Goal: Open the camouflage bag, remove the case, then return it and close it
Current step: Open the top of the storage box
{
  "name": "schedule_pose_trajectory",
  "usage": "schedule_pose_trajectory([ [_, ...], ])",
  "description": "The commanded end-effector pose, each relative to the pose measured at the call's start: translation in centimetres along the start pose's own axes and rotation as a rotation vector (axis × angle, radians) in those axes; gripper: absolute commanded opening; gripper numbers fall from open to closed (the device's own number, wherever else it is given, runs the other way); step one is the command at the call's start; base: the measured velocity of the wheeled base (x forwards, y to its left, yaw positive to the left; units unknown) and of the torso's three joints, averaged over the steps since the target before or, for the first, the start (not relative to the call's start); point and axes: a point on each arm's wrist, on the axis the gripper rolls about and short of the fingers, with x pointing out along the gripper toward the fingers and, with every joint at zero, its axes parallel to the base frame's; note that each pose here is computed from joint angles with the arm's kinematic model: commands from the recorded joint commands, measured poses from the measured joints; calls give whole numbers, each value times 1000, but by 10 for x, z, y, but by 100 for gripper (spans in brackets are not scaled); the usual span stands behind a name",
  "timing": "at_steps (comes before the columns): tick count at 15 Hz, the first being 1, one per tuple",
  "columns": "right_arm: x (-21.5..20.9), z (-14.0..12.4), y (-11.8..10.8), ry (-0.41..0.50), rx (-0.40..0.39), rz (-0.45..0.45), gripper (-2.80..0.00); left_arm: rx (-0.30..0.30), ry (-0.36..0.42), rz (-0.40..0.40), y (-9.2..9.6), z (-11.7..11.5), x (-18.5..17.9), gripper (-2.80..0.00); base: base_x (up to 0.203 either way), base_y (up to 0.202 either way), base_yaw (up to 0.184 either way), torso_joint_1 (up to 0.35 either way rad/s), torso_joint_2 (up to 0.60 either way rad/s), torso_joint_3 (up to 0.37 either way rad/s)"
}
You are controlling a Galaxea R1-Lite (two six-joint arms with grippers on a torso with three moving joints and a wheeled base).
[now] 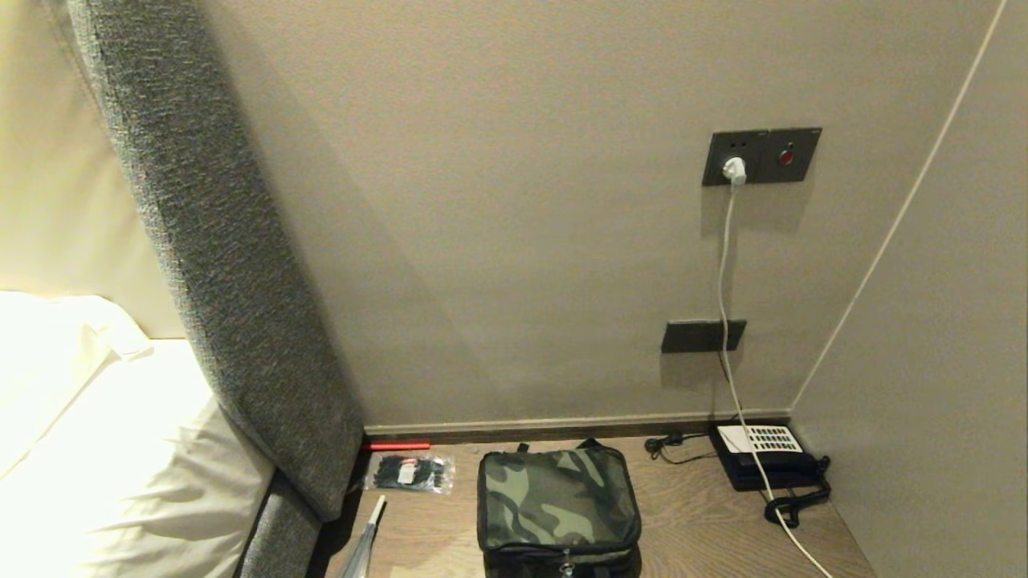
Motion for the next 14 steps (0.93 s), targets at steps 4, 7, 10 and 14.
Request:
schedule_pose_trajectory([
  [4, 0, 0, 0, -2, -1, 1, -280, -1, 3, 0, 0, -1, 0, -280, 0, 0, 0, 0, 0, 0],
  [7, 0, 0, 0, -3, -1, 1, -280, -1, 3, 0, 0, -1, 0, -280, 0, 0, 0, 0, 0, 0],
  [10, 0, 0, 0, -2, -1, 0, -280, -1, 3, 0, 0, -1, 0, -280, 0, 0, 0, 0, 0, 0],
  [14, 0, 0, 0, -2, -1, 1, -280, -1, 3, 2, 0, -1, 0, -280, 0, 0, 0, 0, 0, 0],
])
